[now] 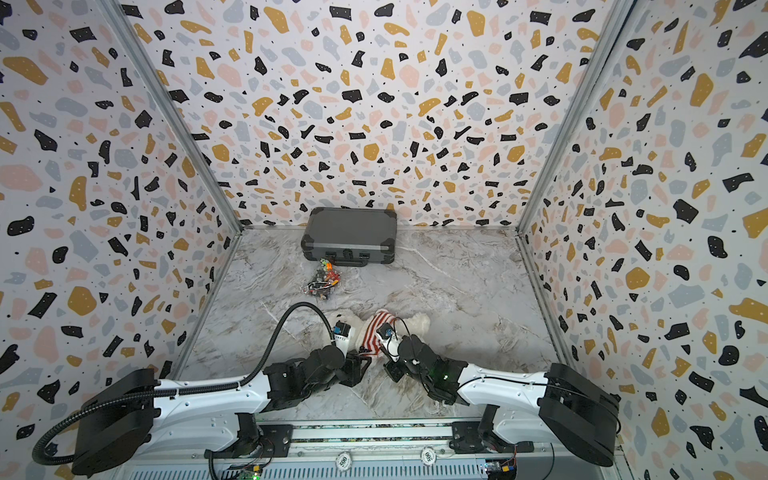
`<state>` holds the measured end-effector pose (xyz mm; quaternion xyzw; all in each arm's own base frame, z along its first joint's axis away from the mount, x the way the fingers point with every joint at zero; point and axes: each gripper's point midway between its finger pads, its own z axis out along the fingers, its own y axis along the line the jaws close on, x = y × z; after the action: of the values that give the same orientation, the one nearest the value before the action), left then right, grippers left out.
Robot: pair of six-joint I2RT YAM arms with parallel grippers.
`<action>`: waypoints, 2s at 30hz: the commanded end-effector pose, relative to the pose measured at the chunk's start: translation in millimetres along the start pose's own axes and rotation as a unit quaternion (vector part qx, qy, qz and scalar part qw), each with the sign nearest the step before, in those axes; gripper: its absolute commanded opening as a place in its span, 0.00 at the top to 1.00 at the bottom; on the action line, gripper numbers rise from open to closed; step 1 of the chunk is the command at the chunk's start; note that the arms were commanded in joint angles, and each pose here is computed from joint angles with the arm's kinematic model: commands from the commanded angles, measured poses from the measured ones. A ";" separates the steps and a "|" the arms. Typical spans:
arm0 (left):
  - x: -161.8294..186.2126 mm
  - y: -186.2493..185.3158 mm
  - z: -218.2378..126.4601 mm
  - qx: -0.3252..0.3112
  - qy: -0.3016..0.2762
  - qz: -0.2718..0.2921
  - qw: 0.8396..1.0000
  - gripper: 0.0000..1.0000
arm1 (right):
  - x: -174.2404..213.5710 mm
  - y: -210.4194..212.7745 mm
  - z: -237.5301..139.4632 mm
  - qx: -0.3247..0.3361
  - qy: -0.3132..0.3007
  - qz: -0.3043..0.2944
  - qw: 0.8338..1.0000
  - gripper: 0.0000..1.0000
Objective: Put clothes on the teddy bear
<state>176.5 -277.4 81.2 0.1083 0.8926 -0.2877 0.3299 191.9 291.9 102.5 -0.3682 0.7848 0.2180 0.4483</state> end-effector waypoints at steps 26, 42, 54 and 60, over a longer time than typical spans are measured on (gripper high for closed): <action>3.2 15.2 -18.1 -0.021 -0.023 -0.017 0.999 1.00 | -10.7 -6.0 -5.6 0.016 -0.026 0.023 0.999 1.00; 0.2 31.6 -17.7 -0.034 -0.005 0.061 0.998 0.79 | -4.4 -37.6 -16.5 0.039 -0.038 0.068 0.996 1.00; -12.2 -3.6 -18.3 0.037 -0.021 0.012 0.999 0.54 | -10.8 -15.1 -4.9 0.007 -0.039 0.063 0.997 1.00; -8.8 -14.6 -14.2 0.063 -0.022 -0.017 0.998 0.59 | -9.4 -7.3 -1.6 -0.003 -0.039 0.067 0.997 1.00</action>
<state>171.2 -268.6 93.1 0.1220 0.8779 -0.3176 0.3370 197.1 278.8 94.6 -0.3185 0.7988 0.2444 0.4480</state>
